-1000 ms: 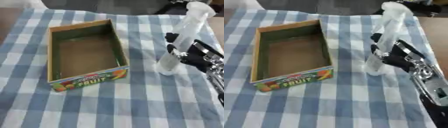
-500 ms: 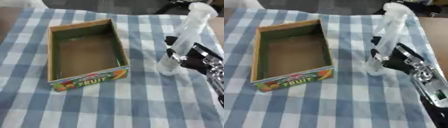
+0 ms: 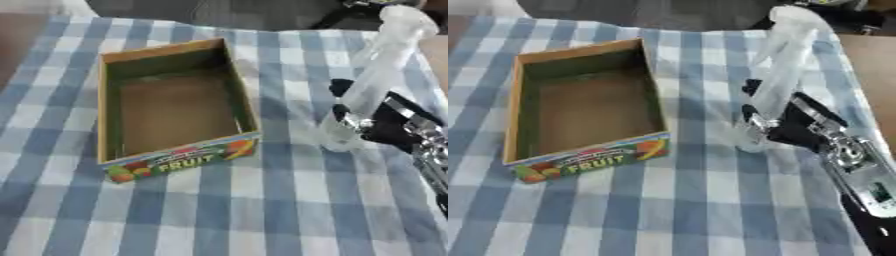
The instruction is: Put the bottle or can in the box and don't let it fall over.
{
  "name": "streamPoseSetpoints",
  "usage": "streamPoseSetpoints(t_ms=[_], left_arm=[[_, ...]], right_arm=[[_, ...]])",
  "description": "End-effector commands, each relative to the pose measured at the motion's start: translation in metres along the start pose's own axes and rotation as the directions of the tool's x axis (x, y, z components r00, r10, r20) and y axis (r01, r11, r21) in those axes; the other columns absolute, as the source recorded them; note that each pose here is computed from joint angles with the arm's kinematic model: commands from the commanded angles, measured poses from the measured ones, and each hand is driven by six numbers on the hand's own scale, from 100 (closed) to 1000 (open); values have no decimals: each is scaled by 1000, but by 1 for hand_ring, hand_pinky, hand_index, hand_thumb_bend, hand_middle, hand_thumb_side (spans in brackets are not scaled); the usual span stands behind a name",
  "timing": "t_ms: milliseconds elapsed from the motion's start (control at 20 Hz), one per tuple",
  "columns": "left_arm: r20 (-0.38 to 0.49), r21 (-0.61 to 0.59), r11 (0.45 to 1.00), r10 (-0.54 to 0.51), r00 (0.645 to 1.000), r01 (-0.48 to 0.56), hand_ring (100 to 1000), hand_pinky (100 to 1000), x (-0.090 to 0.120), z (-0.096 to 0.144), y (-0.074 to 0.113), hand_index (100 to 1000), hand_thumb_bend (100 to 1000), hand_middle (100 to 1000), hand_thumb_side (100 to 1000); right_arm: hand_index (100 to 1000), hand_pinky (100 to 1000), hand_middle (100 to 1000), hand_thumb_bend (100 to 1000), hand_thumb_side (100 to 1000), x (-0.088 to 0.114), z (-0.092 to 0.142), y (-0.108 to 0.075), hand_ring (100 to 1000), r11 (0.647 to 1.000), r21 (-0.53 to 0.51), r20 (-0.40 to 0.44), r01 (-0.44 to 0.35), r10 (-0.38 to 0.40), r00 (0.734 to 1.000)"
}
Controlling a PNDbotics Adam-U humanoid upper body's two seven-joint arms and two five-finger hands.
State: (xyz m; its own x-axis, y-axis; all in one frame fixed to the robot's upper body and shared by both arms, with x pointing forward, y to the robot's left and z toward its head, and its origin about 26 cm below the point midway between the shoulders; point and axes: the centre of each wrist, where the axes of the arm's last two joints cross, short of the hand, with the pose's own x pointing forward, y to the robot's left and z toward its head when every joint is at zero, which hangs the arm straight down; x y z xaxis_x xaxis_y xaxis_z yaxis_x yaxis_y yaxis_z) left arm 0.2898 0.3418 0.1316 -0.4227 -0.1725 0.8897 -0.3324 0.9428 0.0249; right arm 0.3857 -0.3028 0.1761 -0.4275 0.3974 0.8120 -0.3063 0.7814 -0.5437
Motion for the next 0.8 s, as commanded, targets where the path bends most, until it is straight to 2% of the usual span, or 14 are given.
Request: streamPoseSetpoints(t_ms=[50, 250, 500, 700, 800], left_arm=[[33, -8, 1000, 5, 999, -5, 476, 983, 8, -3, 0, 763, 697, 558, 433], [33, -8, 1000, 5, 999, -5, 475, 982, 8, -3, 0, 761, 698, 557, 433], [33, -8, 1000, 6, 999, -6, 474, 982, 8, -3, 0, 760, 697, 556, 432], [33, -8, 1000, 6, 999, -6, 474, 982, 8, -3, 0, 760, 696, 556, 432], [33, -8, 1000, 5, 999, -5, 474, 982, 8, -3, 0, 758, 695, 556, 433]], right_arm=[[828, 872, 1000, 100, 364, -6, 2, -2, 1000, 1000, 2, -22, -8, 8, 1000], [776, 870, 1000, 100, 303, -6, 2, -2, 1000, 1000, -16, -16, 9, -9, 1000], [727, 871, 1000, 100, 269, -7, 3, -2, 1000, 999, -26, -23, 20, -21, 1000], [622, 875, 1000, 100, 214, -7, 3, -2, 1000, 998, -48, -25, 43, -44, 999], [551, 877, 1000, 100, 250, -6, 3, -2, 1000, 996, -67, -24, 57, -59, 998]])
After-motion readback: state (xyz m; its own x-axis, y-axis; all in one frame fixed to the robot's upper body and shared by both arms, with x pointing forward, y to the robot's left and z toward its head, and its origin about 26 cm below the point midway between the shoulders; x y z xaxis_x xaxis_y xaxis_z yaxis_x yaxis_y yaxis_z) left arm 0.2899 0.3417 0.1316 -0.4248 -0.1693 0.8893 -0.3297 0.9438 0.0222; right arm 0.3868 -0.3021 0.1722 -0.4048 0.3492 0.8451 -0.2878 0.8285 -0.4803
